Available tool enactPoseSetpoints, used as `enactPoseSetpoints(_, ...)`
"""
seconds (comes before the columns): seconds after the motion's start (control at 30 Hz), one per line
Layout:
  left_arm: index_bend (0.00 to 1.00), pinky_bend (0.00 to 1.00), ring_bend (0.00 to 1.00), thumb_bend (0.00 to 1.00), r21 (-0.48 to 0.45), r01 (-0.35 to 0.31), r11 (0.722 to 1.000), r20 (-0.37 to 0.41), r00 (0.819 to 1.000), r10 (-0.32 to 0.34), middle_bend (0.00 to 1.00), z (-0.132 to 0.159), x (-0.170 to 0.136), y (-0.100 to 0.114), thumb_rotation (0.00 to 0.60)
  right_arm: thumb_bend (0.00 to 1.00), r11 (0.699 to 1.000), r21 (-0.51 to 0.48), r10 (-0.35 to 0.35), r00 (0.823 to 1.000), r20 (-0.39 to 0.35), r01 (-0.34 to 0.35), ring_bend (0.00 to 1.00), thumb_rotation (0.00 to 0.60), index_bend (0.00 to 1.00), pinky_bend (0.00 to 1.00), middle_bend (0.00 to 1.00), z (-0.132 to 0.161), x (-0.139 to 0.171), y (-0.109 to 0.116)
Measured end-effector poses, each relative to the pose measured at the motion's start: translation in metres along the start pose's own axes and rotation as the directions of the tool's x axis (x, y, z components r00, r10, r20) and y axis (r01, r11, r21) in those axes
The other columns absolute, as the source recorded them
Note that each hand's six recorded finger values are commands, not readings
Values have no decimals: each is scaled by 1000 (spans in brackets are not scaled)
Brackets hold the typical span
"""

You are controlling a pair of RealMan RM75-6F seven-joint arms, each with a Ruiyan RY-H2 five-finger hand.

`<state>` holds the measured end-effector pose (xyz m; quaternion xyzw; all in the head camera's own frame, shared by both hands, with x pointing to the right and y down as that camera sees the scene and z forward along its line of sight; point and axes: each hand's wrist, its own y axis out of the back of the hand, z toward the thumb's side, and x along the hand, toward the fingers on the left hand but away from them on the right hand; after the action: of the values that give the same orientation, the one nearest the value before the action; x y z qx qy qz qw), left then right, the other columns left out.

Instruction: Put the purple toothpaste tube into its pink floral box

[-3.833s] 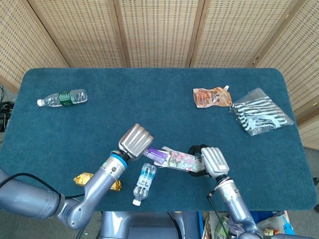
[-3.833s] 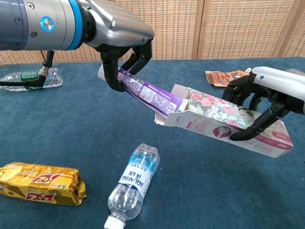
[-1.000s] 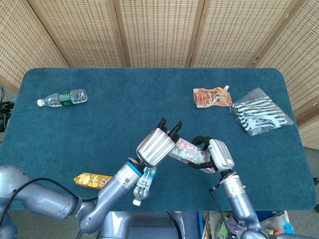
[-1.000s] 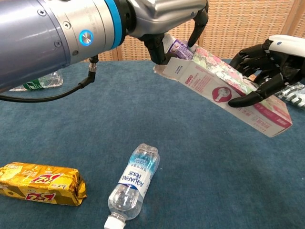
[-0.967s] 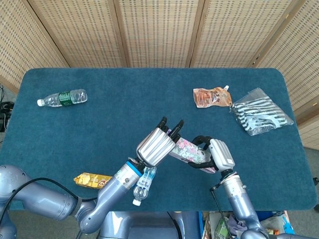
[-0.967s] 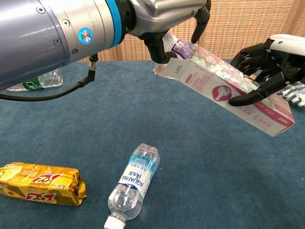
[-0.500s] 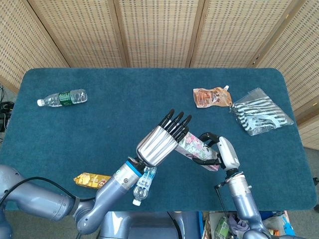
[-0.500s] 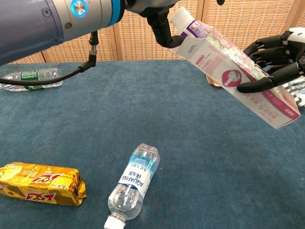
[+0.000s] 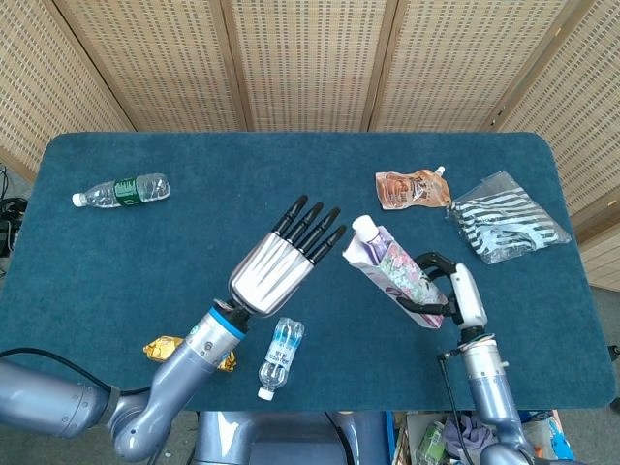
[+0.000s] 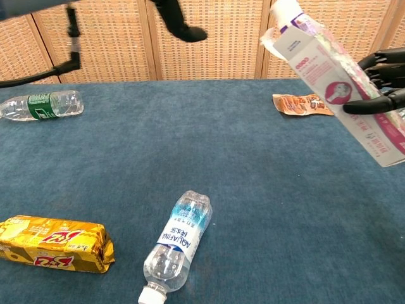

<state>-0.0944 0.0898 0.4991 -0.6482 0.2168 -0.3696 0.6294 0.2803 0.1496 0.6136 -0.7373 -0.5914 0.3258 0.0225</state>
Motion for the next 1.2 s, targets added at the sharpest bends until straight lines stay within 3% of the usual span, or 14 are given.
enactPoseSetpoints(0.23, 0, 0, 0, 265, -56, 24, 998, -70, 997, -28, 0, -29, -24, -12, 600, 7, 999, -37, -16, 1000, -9, 16, 391, 600, 620, 468, 568, -9, 3, 13)
enactPoseSetpoints(0.5, 0, 0, 0, 265, -159, -33, 987, -132, 991, 12, 0, -57, -61, -22, 600, 8, 998, -57, -31, 999, -35, 29, 391, 600, 620, 468, 568, -23, 7, 28)
enactPoseSetpoints(0.73, 0, 0, 0, 264, -179, -39, 983, -163, 987, 9, 0, -77, -89, -46, 600, 7, 965, -258, -76, 994, -76, 54, 391, 600, 620, 468, 568, -24, 11, 33)
enactPoseSetpoints(0.9, 0, 0, 0, 264, -177, -32, 984, -165, 986, 3, 0, -83, -92, -52, 600, 7, 949, -304, -129, 985, -117, 88, 391, 600, 620, 468, 568, -22, 12, 37)
enactPoseSetpoints(1.0, 0, 0, 0, 264, -172, -28, 985, -166, 986, -1, 0, -85, -94, -53, 600, 8, 953, -284, -139, 984, -113, 102, 391, 600, 620, 468, 568, -26, 12, 38)
enactPoseSetpoints(1.2, 0, 0, 0, 264, -164, 18, 986, -166, 985, -45, 0, -87, -100, -62, 600, 7, 990, -60, -135, 987, -89, 130, 391, 600, 620, 468, 567, -39, 14, 45)
